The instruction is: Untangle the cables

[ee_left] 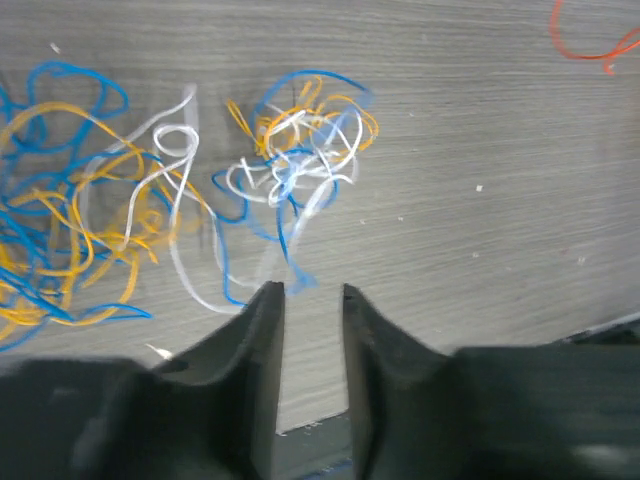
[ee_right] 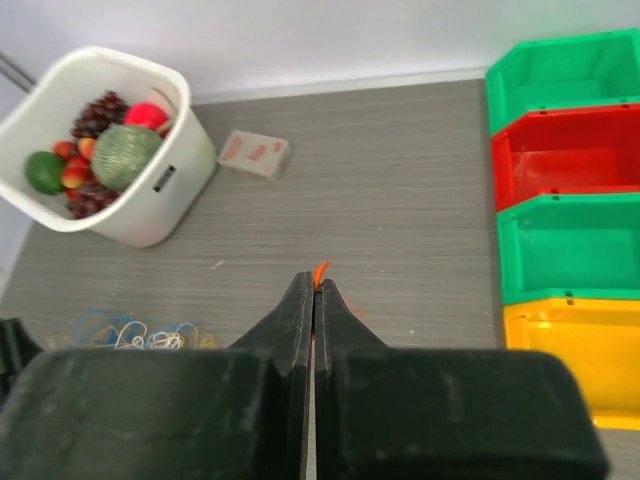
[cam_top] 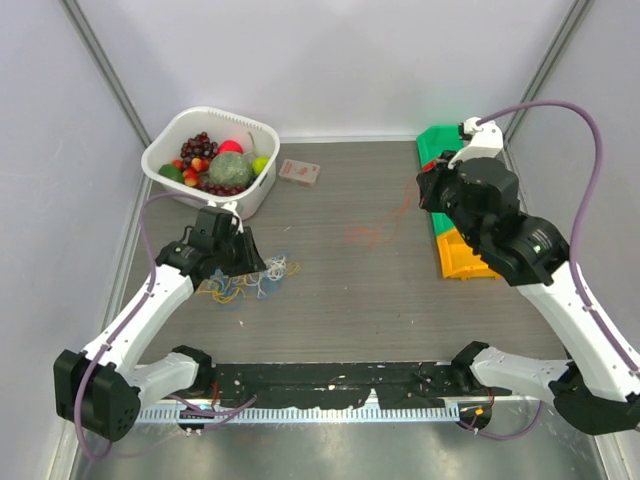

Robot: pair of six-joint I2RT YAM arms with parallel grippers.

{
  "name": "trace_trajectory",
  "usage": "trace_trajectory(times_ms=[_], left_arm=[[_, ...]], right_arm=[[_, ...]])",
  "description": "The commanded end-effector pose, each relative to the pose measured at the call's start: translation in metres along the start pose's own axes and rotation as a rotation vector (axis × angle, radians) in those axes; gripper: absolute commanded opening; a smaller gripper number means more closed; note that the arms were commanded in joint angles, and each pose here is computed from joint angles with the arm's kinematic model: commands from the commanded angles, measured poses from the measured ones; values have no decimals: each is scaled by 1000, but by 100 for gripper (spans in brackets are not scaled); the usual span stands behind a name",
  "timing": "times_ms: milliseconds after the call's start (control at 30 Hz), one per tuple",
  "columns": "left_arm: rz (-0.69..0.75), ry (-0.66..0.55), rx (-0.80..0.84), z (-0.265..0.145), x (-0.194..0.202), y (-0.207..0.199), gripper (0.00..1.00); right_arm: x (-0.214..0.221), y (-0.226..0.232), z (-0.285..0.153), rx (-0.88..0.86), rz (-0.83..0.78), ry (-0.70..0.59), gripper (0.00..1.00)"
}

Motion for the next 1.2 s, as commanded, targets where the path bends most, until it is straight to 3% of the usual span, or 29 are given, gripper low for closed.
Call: trace_trajectory(times_ms=[0,100,267,567,833,1167], left_arm=[[-15,3,106,-12,-9,-18,46],[0,-12,152,-20,-12,-25,61],[40,-11,271,-31,-14,-40,68],[82,30,335,-25,-18,-55,72],[236,76,330,-23,-10,-69,73],[373,104,307,-25,6,-76,73]], right_arm=[[-15,-3,6,78,-33,-26,0],[-5,3,20,69,-51,27,1],[-10,-6,33,150,-50,41,0],[-51,-52,36,380,-63,-10,1],[-68,-92,36,531,-67,-36,1],[-108,-85,10,488,-68,-173,1]])
Point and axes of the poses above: each gripper's point midway between its finger pads, its own z axis out along the fingers, its own y axis along the line the jaws close on, x = y × z, the point moved 6 cm from there along -z, back along the fingers, and after that the axes turned 2 degrees about z, right-handed, at the moved point
